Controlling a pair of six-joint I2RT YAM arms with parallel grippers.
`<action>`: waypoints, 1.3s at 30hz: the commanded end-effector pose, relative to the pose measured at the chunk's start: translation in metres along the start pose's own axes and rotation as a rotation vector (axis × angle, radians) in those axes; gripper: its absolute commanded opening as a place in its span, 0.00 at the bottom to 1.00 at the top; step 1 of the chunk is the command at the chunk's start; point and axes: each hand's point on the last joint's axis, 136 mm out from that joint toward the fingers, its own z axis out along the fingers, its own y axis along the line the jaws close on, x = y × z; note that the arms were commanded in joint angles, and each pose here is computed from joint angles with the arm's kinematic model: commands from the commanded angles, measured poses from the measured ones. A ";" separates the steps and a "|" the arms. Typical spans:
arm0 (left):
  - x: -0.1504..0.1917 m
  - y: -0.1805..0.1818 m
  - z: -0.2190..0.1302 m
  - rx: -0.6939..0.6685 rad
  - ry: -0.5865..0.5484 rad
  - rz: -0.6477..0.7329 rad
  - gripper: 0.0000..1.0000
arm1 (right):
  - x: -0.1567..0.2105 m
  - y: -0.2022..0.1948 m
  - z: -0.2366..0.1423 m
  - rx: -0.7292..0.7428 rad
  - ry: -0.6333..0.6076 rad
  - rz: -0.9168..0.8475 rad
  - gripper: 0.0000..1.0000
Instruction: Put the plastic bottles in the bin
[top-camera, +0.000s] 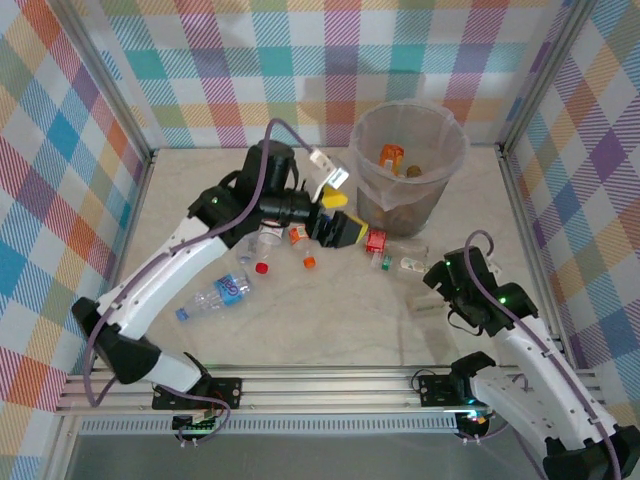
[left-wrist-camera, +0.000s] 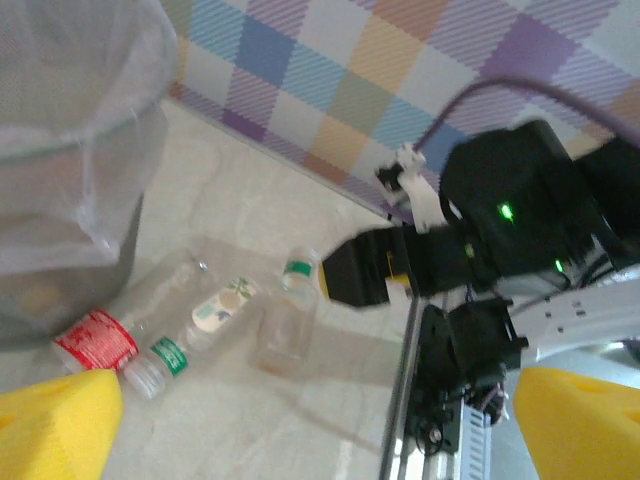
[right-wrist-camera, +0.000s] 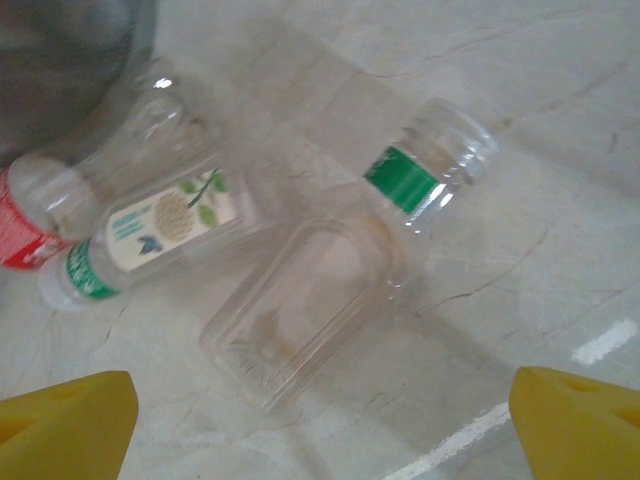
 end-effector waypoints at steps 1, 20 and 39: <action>0.010 -0.015 -0.010 0.038 -0.026 0.069 1.00 | 0.002 -0.007 0.012 0.005 0.013 0.163 0.93; 0.059 -0.015 -0.005 -0.017 0.041 0.124 1.00 | 0.004 -0.011 0.079 0.005 0.079 0.598 0.90; 0.068 -0.008 0.003 -0.026 0.083 0.109 1.00 | 0.019 -0.003 0.122 0.035 0.160 0.646 0.84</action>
